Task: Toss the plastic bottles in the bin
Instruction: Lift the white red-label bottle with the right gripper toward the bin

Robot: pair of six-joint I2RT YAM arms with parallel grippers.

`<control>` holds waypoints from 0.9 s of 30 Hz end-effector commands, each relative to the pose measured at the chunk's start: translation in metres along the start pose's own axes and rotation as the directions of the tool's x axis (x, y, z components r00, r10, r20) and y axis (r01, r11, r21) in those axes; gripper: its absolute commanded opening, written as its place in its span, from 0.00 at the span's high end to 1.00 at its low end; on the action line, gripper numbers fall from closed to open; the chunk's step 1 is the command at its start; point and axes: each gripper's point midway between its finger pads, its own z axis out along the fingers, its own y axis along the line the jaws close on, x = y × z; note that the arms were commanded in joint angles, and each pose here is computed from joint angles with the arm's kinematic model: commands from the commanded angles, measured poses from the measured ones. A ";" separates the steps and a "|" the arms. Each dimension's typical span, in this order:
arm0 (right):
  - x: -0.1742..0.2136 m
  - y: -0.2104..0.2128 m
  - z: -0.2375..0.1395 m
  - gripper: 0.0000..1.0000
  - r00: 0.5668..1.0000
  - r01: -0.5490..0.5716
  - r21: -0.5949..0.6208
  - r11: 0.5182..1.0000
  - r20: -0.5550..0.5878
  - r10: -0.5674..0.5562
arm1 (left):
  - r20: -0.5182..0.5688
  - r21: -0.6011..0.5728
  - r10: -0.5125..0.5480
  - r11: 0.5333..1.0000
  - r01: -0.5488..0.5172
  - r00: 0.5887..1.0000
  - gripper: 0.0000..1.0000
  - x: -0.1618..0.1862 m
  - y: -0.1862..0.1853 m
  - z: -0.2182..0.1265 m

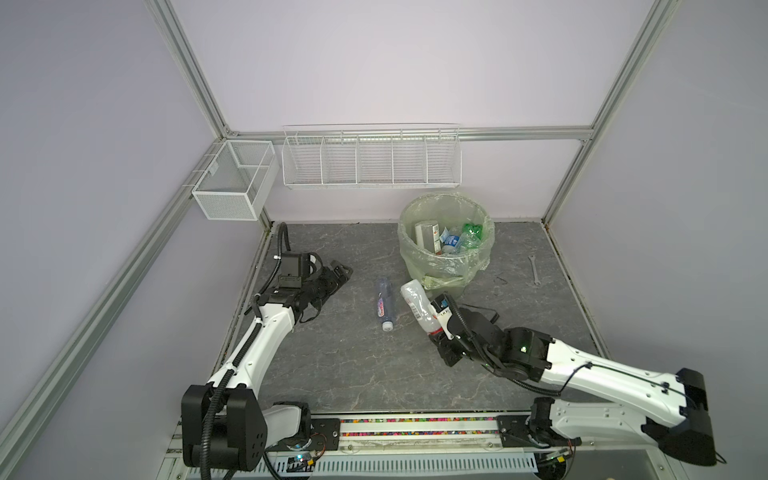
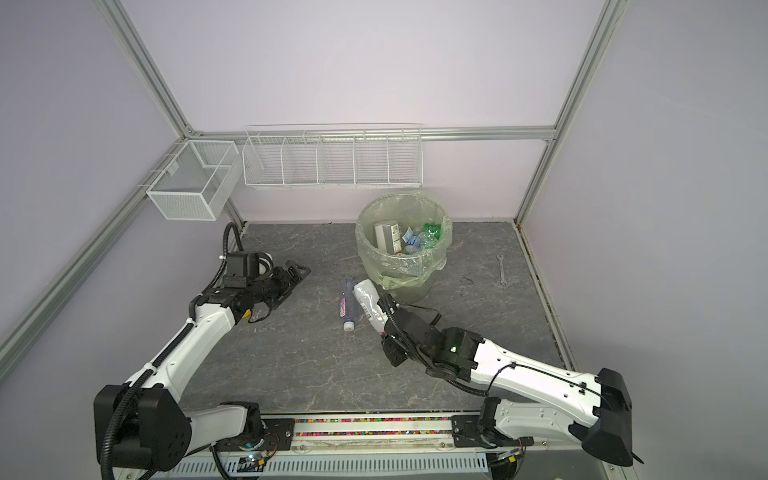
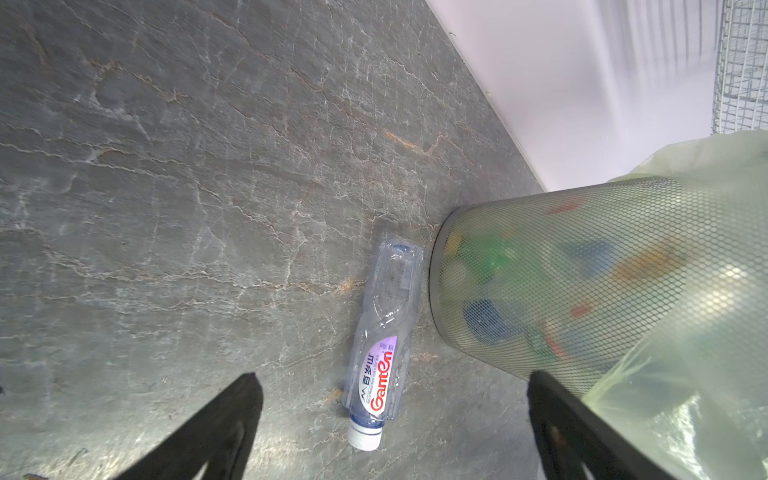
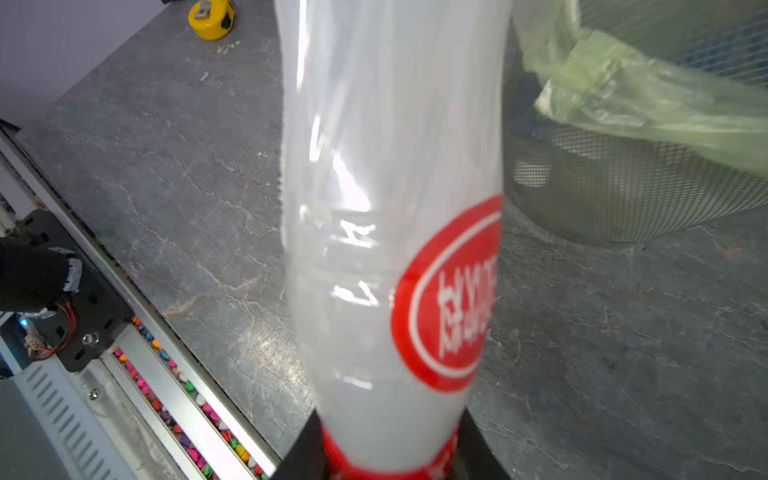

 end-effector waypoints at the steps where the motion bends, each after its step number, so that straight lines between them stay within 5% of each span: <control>1: -0.011 -0.010 -0.014 0.68 0.999 -0.040 0.020 0.999 0.026 0.039 | 0.003 0.016 -0.002 1.000 0.002 1.000 0.01 -0.003 -0.002 0.000; 11: -0.019 -0.053 -0.045 0.68 0.986 -0.164 0.110 0.980 0.063 0.157 | -0.002 0.021 -0.005 1.000 0.005 1.000 0.01 -0.002 -0.002 0.001; 27: -0.042 -0.117 -0.105 0.68 0.986 -0.166 0.318 0.934 0.046 0.160 | -0.045 0.011 0.003 1.000 -0.003 0.999 0.01 0.008 0.006 0.009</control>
